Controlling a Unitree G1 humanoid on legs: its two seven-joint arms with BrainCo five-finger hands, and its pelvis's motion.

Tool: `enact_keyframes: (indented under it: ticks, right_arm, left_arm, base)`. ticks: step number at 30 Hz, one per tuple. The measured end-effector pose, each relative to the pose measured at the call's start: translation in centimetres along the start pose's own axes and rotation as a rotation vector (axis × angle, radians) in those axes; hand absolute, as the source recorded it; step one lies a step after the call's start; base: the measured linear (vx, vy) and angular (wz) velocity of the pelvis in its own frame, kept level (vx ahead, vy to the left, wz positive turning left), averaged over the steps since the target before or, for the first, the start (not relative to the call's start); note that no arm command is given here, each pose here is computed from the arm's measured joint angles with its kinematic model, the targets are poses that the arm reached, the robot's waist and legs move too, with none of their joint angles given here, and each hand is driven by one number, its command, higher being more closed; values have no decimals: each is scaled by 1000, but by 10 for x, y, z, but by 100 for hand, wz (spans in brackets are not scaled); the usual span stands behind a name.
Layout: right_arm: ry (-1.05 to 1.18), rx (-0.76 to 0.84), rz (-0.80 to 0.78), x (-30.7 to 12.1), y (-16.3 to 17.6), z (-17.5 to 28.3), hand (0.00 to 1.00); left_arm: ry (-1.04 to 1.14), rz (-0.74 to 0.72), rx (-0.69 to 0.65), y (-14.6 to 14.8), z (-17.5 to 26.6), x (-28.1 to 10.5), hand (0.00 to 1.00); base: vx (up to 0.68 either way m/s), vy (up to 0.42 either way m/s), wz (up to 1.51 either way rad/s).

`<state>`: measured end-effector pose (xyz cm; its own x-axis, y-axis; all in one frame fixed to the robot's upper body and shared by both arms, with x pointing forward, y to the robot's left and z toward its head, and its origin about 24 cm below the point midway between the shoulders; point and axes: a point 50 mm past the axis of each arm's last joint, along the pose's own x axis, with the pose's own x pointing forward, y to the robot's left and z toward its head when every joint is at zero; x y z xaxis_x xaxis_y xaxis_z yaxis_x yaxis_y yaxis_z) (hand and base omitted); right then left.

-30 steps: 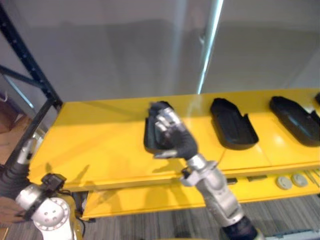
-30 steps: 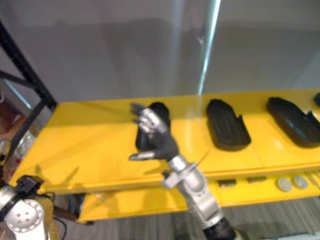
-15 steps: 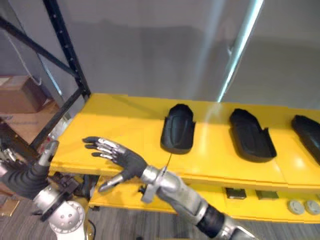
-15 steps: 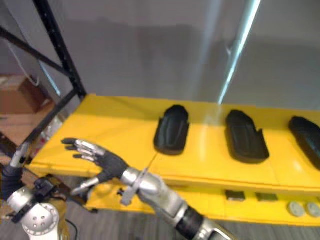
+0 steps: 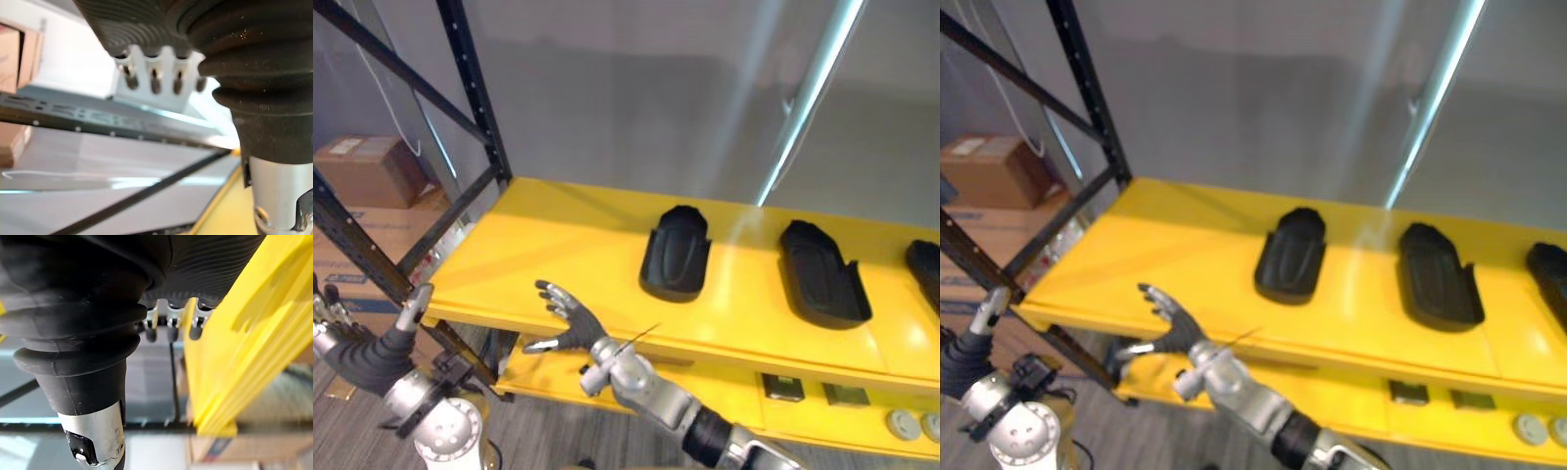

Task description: Walk over and take plastic housings, then place them on the shelf

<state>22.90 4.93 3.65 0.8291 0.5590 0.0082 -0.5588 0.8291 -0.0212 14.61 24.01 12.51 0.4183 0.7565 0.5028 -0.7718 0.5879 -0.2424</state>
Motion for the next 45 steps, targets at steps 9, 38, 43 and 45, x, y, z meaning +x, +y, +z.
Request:
enact_keyframes:
  ticks: [9, 38, 43, 45]
  right_arm:
    - [39, -4, -238, 6, -26, -9, 0]
    - [7, 37, -651, 10, -78, -4, 0]
    - [19, 39, -667, 9, -81, -7, 0]
    - [31, 35, -668, 8, -82, -10, 0]
  left_arm:
    - [26, -32, -26, -6, -1, -5, 0]
    - [132, -99, -19, -12, -16, -22, 0]
    - [136, -94, -17, -12, -17, -22, 0]
    - [139, -94, -15, -12, -18, -23, 0]
  base:
    - [9, -8, 6]
    - [-4, -1, -2]
    - [0, -1, -1]
    - [-2, -2, -6]
